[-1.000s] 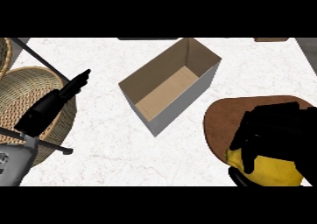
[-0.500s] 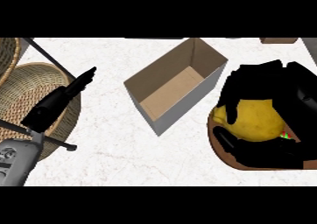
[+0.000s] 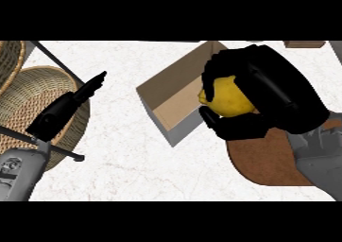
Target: Pick the lemon from the cutting board and place it in the cardboard box
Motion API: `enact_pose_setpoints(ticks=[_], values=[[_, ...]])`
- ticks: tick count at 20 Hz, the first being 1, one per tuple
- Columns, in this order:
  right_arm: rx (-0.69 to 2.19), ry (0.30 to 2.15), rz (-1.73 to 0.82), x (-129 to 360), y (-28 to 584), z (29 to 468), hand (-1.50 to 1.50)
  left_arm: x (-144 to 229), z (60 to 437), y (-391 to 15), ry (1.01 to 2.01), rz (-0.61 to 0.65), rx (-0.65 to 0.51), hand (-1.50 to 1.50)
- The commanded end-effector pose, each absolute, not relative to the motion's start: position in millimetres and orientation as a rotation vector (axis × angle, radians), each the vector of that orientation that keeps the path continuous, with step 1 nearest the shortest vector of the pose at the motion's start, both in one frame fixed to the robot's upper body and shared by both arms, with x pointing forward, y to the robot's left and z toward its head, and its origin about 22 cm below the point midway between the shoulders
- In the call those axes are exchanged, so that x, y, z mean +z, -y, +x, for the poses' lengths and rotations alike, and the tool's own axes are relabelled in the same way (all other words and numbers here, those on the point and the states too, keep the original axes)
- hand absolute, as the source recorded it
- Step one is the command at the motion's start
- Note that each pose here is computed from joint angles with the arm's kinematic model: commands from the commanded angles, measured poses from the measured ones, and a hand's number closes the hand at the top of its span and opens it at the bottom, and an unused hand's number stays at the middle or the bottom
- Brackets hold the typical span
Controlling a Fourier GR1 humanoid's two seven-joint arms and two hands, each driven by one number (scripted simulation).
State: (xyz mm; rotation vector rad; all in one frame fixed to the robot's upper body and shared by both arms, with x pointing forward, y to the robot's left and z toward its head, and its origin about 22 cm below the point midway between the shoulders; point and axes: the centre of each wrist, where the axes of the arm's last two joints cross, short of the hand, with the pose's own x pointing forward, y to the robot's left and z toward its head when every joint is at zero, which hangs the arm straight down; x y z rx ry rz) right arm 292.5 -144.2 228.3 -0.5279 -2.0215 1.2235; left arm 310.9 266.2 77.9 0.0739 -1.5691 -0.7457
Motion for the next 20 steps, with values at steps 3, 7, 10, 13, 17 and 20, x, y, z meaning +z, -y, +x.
enact_pose_setpoints(ticks=[3, 7, 10, 13, 17, 20], values=[[1.288, 1.947, -0.583, 195.8, 123.6, 320.0, 1.50, 48.3, 300.8, -231.1, 1.612, -0.082, -0.519, 0.00], [1.217, 1.817, -0.512, 154.7, 111.0, 332.9, 1.50, 56.8, 301.8, -225.1, 1.611, -0.084, -0.527, 0.00], [1.188, 1.746, -0.389, 147.2, 91.1, 340.4, -1.50, 51.8, 303.7, -223.5, 1.599, -0.086, -0.527, 0.00], [1.189, 1.717, -0.384, 136.0, 94.3, 355.7, -1.50, 52.5, 296.5, -218.7, 1.618, -0.087, -0.531, 0.00], [1.030, 1.812, -0.199, 133.7, 89.2, 361.6, -1.50, 41.7, 301.3, -225.2, 1.590, -0.075, -0.518, 0.00], [0.803, 1.887, -0.143, 132.3, 110.2, 373.4, -1.50, 53.1, 302.4, -232.9, 1.601, -0.070, -0.510, 0.00]])
